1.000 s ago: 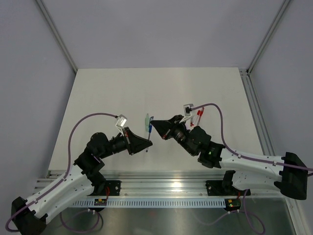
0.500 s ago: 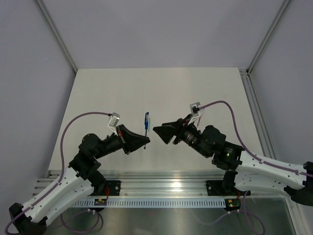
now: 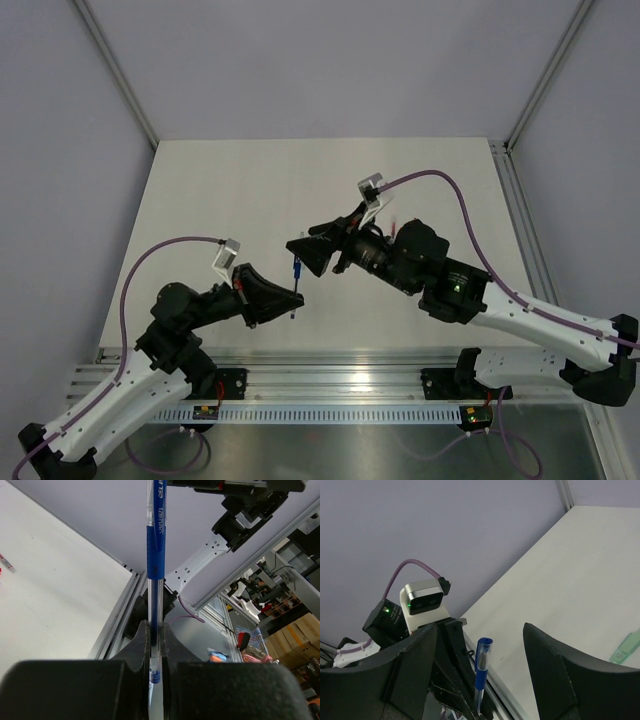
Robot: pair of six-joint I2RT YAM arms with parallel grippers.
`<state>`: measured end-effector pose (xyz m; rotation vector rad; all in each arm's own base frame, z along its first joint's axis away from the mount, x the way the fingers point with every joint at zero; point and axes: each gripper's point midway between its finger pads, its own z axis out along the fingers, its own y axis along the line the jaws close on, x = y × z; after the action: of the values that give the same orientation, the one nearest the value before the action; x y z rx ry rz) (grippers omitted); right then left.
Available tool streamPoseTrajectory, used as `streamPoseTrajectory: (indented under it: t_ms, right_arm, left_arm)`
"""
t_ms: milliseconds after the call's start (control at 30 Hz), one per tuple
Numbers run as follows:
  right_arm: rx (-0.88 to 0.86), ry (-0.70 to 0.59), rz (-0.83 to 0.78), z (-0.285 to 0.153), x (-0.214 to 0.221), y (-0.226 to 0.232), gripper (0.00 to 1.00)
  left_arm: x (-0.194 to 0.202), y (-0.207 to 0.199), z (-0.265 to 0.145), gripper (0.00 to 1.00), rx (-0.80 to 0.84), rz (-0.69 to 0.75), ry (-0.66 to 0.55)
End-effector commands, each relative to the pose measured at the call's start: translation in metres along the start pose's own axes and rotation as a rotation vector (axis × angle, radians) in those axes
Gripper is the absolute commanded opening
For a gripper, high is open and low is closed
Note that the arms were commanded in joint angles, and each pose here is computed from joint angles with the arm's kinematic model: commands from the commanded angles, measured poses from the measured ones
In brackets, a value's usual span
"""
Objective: Insert the pens into the pen caps
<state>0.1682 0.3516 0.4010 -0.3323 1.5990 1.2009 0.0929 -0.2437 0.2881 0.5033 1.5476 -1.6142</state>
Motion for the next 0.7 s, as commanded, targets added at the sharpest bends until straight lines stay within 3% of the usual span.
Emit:
streamPoseTrajectory:
  t_ms: [0,200,400,533,667]
  right_arm:
    - [-0.034,0.056,-0.042,0.010,0.005,0.008,0.72]
    - [-0.073,0.086,-0.014,0.017,0.015,0.015,0.55]
    - [-0.082,0.108,0.014,0.022,0.029,0.013,0.28]
    - [-0.076,0.129,0.029,0.024,0.040,0.009,0.02]
    - [-0.072,0.160,0.035,0.022,0.054,0.003,0.00]
  left_arm:
    - [-0.005,-0.019,-0.003,0.00,0.079,0.029,-0.012]
    - [-0.005,-0.021,-0.004,0.00,0.079,0.027,-0.017]
    - [-0.007,-0.021,-0.005,0.00,0.078,0.027,-0.026]
    - [-0.010,-0.023,-0.005,0.00,0.076,0.023,-0.037]
    - [-0.020,-0.026,-0.006,0.00,0.065,0.029,-0.073]
